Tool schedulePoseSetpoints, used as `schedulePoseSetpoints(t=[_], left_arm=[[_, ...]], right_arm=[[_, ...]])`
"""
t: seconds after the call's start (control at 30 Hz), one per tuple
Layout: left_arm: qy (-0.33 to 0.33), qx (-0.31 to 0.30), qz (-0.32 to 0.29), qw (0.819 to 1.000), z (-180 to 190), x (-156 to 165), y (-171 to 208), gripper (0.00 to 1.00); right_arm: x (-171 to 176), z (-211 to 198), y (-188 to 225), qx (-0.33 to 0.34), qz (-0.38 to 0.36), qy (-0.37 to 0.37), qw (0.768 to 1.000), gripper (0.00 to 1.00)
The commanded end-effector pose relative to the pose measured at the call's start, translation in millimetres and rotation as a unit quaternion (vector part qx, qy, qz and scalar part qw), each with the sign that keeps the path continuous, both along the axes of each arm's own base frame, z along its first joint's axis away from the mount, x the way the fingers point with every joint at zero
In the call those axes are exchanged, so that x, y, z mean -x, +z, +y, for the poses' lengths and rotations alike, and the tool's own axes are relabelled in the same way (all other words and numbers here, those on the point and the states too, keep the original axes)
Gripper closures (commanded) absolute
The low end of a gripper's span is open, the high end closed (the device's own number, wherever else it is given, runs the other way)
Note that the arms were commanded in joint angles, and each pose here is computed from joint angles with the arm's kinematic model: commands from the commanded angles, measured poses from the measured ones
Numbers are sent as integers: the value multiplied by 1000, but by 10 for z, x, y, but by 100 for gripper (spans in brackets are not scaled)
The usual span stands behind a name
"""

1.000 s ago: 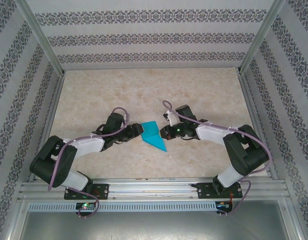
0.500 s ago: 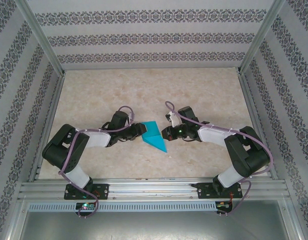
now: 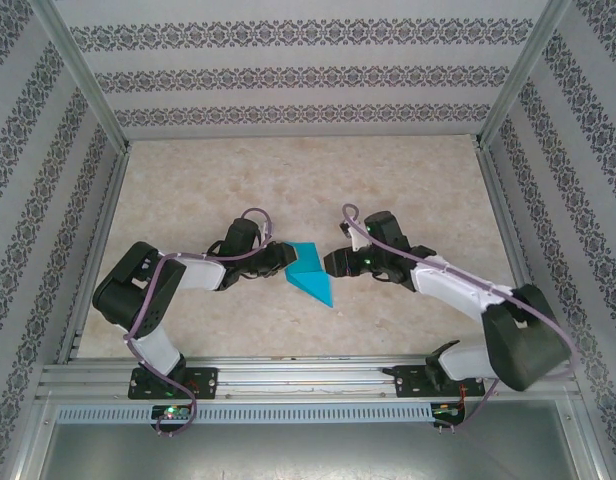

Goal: Fold a paper plane with a square sheet of paper (fold left side to right side)
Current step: Fold the wing for the third time at the center of the table.

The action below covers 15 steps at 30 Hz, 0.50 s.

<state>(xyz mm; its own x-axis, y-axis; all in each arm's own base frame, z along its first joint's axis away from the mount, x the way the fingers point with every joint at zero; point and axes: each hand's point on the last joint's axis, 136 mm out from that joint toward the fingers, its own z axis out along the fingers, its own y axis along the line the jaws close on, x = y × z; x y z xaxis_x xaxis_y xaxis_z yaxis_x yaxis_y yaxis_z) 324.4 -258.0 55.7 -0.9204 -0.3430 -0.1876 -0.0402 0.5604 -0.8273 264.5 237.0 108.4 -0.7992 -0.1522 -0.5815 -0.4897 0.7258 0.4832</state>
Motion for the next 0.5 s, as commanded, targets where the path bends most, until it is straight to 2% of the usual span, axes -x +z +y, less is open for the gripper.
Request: schedulePoseSetpoints(t=[0.0,0.17,0.33,0.47], left_arm=[[1,20,-21,1000,-50,-96,250,69],[2,25,-9,1000,-96,-87,278,70],[4,24,-9,1000,-130,-95,311,71],[7,21,-6,1000,-129,-92,312,71]], right_arm=[[150,-171,-126,112,-31,-10,993,44],[395,-51,-211,213,-87,17,973,43],[524,169,-361,270,-118,48,954,42],[533,294,-515,301,-112,56,945,42]])
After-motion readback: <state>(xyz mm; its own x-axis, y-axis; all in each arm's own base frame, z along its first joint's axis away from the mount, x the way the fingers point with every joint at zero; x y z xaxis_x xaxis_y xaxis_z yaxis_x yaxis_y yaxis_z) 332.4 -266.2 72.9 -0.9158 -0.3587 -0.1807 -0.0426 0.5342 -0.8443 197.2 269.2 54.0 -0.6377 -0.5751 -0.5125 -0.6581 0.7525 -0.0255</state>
